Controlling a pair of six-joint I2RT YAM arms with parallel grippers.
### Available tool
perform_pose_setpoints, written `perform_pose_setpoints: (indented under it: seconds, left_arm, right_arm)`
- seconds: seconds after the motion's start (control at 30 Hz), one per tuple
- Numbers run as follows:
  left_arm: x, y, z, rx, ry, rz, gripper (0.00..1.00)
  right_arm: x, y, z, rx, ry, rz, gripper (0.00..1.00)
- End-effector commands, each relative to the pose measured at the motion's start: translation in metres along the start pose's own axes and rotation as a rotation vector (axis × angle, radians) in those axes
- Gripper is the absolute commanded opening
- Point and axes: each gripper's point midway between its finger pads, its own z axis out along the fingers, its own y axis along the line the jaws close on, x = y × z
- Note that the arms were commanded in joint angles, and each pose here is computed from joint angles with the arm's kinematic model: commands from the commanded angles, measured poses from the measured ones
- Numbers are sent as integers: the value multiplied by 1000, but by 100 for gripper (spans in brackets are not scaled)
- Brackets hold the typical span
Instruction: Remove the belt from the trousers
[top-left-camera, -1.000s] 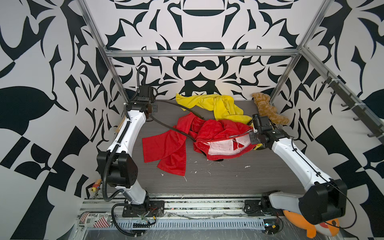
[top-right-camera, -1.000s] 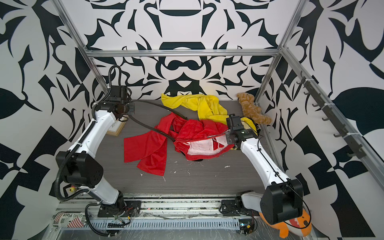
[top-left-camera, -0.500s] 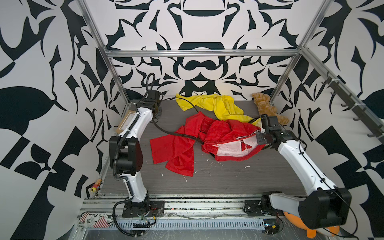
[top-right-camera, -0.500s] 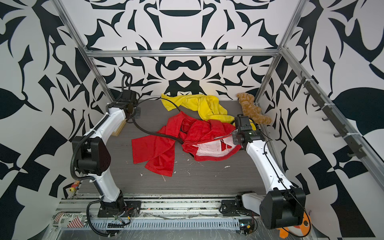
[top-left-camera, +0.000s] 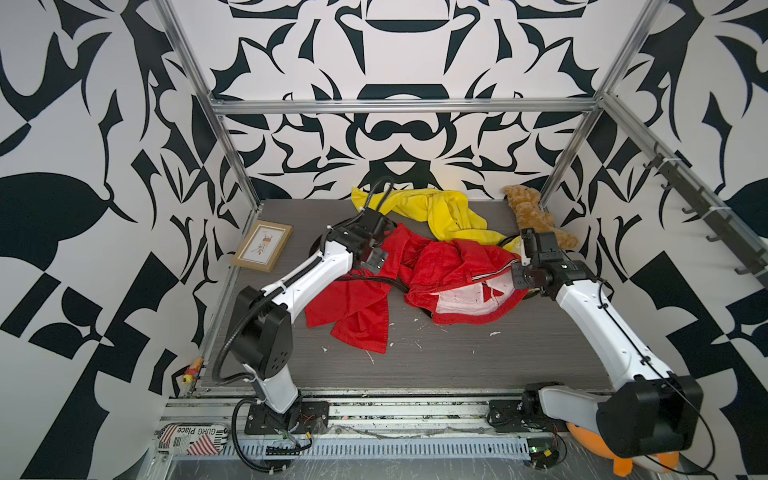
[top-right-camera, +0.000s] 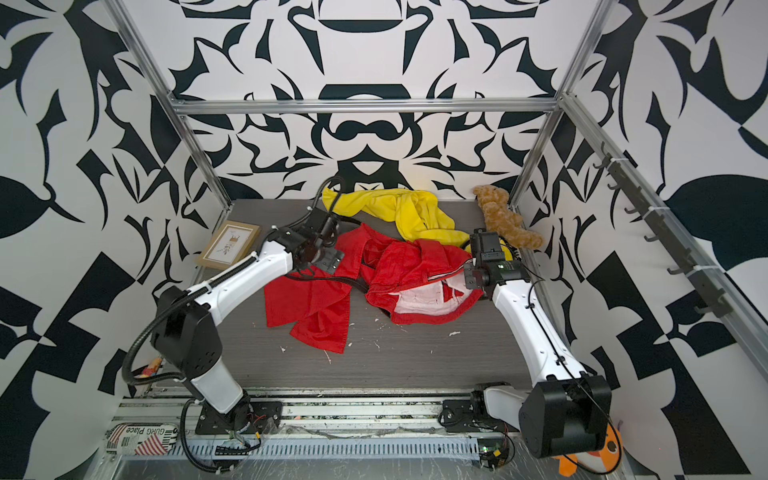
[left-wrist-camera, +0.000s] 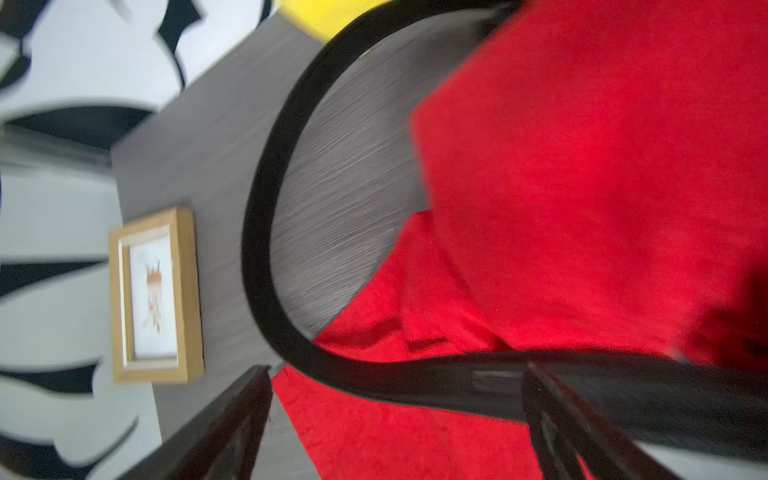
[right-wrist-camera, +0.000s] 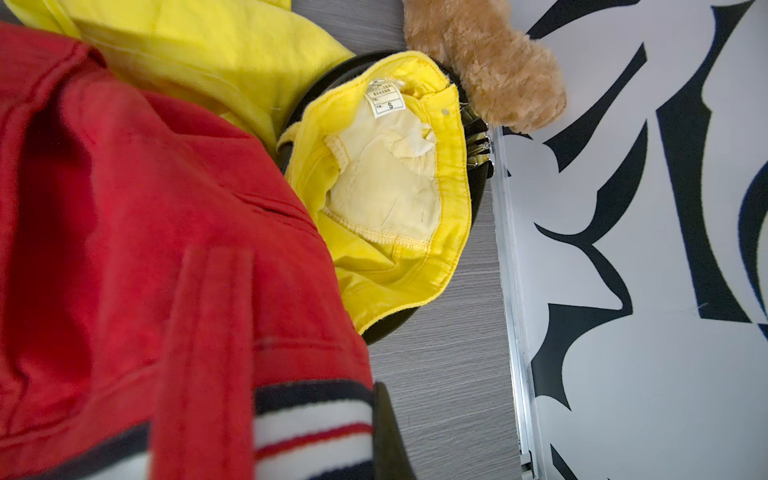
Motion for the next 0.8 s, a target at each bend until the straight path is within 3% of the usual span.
perform_pose_setpoints:
  seconds: [0.0, 0.17, 0.33, 0.47, 0.77]
  left_arm:
    - [13, -47, -15, 131, -54, 286, 100]
    - [33, -86, -7, 235, -44, 484, 98]
    - [39, -104, 8, 237, -50, 648, 91]
    - [32, -116, 18, 245, -84, 698, 84]
    - [16, -131, 43, 224, -155, 713, 51]
  right_arm:
    - [-23, -4, -12, -4, -81, 48, 0]
    - [-25, -4, -13, -7, -88, 44, 0]
    - [-26, -4, -16, -13, -99, 44, 0]
    - [-26, -3, -16, -18, -102, 44, 0]
    - [-27, -2, -17, -25, -111, 47, 0]
